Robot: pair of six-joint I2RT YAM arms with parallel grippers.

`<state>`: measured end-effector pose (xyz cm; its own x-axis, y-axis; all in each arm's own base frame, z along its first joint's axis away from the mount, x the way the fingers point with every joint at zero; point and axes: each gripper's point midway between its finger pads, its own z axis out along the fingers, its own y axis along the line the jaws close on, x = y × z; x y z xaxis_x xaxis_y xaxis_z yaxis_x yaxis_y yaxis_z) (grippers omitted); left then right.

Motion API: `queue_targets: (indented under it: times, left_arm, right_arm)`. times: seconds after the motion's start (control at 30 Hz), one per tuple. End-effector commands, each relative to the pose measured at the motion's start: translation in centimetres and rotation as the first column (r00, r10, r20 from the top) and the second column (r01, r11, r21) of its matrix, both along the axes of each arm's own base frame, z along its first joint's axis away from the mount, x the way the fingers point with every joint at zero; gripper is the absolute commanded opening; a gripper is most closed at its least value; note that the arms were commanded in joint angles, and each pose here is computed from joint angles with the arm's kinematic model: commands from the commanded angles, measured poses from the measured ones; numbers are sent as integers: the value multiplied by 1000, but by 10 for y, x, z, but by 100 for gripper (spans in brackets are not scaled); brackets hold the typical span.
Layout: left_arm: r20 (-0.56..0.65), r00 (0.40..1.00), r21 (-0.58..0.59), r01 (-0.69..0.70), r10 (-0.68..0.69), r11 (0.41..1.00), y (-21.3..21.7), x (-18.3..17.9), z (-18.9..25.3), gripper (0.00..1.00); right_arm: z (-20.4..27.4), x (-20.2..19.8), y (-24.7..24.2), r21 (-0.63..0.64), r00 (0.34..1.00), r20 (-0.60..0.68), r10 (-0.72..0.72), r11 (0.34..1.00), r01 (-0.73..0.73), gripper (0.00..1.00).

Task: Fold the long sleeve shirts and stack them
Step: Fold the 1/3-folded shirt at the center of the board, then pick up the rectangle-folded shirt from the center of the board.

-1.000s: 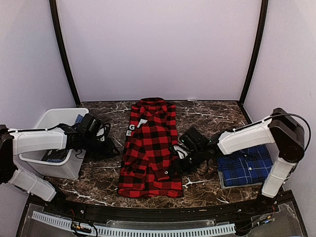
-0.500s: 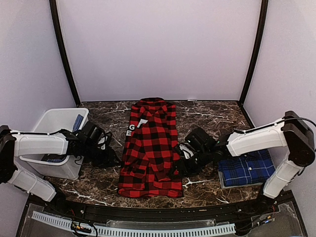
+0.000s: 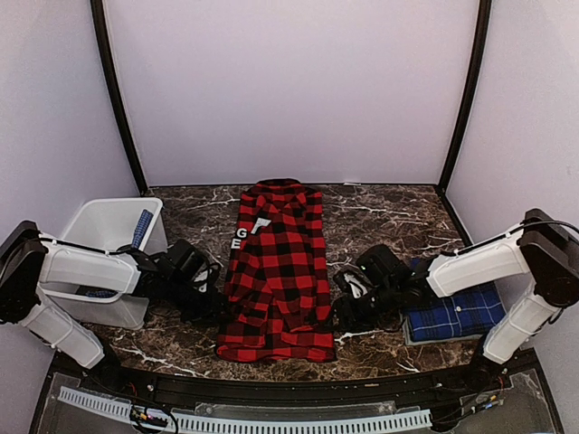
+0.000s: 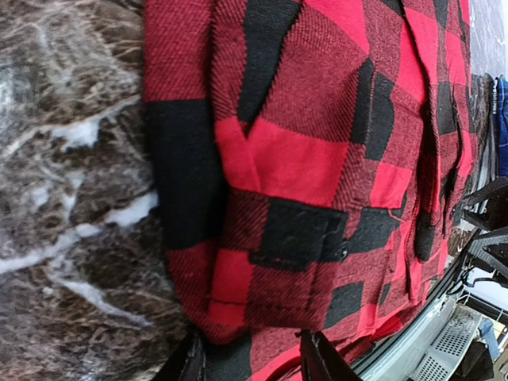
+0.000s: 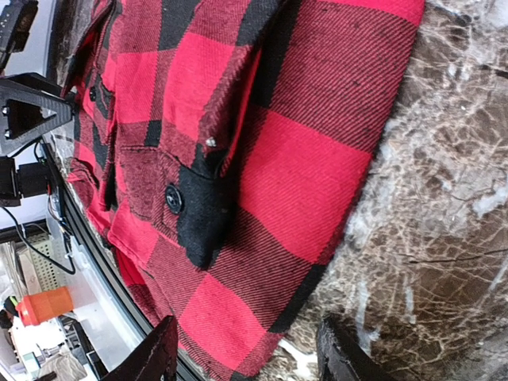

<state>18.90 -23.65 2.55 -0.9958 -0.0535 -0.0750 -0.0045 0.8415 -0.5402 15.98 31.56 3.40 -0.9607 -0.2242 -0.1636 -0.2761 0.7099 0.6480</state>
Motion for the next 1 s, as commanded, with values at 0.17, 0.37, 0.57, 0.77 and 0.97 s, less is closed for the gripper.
queue_targets:
  times: [0.17,0.37,0.57,0.77,0.97]
  left_arm:
    - [-36,998,104,-41,45,994,14,-10,-9,37]
    - [48,997,94,-69,65,993,18,-1,17,36]
    - [122,992,37,-35,30,999,3,14,33,35]
    - [141,990,78,2,-13,997,-4,27,25,35]
    - [130,991,120,8,-24,993,-6,34,17,35]
  right_arm:
    - [-5,-3,3,64,1000,-21,-1,998,2,56]
    - [-8,-3,0,56,1000,-17,8,998,-7,56]
    - [-9,-2,-1,61,1000,-19,13,998,-12,56]
    - [-9,-2,0,62,1000,-18,12,998,-11,56]
    - [-11,-3,-2,61,1000,-25,4,998,-3,55]
